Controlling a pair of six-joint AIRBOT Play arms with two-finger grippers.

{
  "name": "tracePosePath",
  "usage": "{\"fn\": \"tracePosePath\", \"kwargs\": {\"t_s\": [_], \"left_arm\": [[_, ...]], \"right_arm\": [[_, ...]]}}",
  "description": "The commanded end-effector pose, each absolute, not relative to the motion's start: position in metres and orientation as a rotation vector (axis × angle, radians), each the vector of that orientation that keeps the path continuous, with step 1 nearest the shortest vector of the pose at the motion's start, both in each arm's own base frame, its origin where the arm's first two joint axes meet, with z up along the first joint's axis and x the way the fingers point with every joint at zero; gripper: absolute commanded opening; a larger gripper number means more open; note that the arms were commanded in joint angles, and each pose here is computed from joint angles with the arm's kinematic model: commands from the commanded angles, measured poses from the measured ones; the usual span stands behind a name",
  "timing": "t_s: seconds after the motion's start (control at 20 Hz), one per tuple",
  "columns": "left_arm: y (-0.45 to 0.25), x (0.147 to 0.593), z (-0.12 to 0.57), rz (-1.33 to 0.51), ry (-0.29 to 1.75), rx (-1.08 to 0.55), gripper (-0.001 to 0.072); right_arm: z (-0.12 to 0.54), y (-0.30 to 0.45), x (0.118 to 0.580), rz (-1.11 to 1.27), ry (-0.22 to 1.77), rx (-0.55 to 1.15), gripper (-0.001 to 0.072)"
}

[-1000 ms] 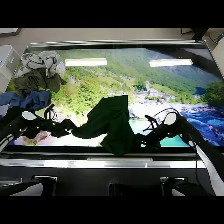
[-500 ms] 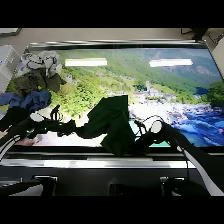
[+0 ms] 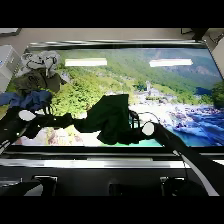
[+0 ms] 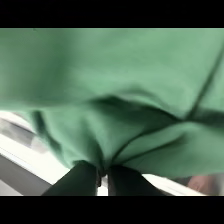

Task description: Fold the clothes and pants, and hang the long-sleeved shirts on hangers.

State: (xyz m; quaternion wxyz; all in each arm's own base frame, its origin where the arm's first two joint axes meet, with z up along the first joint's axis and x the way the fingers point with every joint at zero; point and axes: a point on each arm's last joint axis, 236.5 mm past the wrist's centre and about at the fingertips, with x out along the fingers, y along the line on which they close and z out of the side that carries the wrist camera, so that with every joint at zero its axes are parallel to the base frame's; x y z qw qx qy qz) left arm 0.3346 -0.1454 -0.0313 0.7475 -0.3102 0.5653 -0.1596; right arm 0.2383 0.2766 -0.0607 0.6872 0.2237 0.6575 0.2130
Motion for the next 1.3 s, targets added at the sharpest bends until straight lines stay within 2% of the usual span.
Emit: {"fn": "tracePosePath", "kwargs": {"t_s": [0.0, 0.1, 0.2, 0.35, 0.45, 0.65, 0.75, 0.8, 0.95, 1.05, 1.15, 1.25], "left_arm": [[-0.127, 0.371, 0.055, -0.367, 0.967, -0.637, 0.002], [-0.109, 0.389, 0.147, -0.384, 0.717, -0.58, 0.002], [-0.097, 0.384, 0.26, -0.403, 0.435, -0.516, 0.002], [-0.081, 0.334, 0.412, -0.404, 0.022, -0.484, 0.002], [-0.075, 0.293, 0.467, -0.41, -0.142, -0.51, 0.002], [-0.067, 0.239, 0.505, -0.388, -0.299, -0.451, 0.002], [-0.057, 0.242, 0.491, -0.312, -0.256, -0.376, 0.002], [-0.047, 0.25, 0.477, -0.257, -0.203, -0.374, 0.002], [-0.01, 0.276, 0.43, -0.082, -0.062, -0.336, 0.002], [0.001, 0.296, 0.385, -0.031, 0.045, -0.32, 0.002], [-0.005, 0.317, 0.318, -0.041, 0.194, -0.377, 0.002], [-0.019, 0.331, 0.236, -0.064, 0.368, -0.461, 0.002]], "right_arm": [[0.008, 0.221, 0.293, 0.377, 1.249, 0.315, 0.0045], [0.095, 0.153, 0.338, 0.257, 1.017, 0.233, 0.0045], [0.206, 0.09, 0.36, 0.156, 0.725, 0.223, 0.0045], [0.341, 0.026, 0.331, 0.038, 0.379, 0.251, 0.0046], [0.386, 0.014, 0.3, 0.021, 0.256, 0.266, 0.0047], [0.421, 0.008, 0.259, 0.016, 0.137, 0.249, 0.0047], [0.413, -0.006, 0.254, -0.047, 0.165, 0.216, 0.0048], [0.395, -0.01, 0.254, -0.07, 0.241, 0.212, 0.0048], [0.283, -0.012, 0.246, -0.129, 0.698, 0.192, 0.0048], [0.198, -0.011, 0.252, -0.141, 0.961, 0.145, 0.0049], [0.123, -0.007, 0.278, -0.134, 1.063, 0.143, 0.0049], [0.063, 0.004, 0.319, -0.109, 1.037, 0.195, 0.0049]]}}
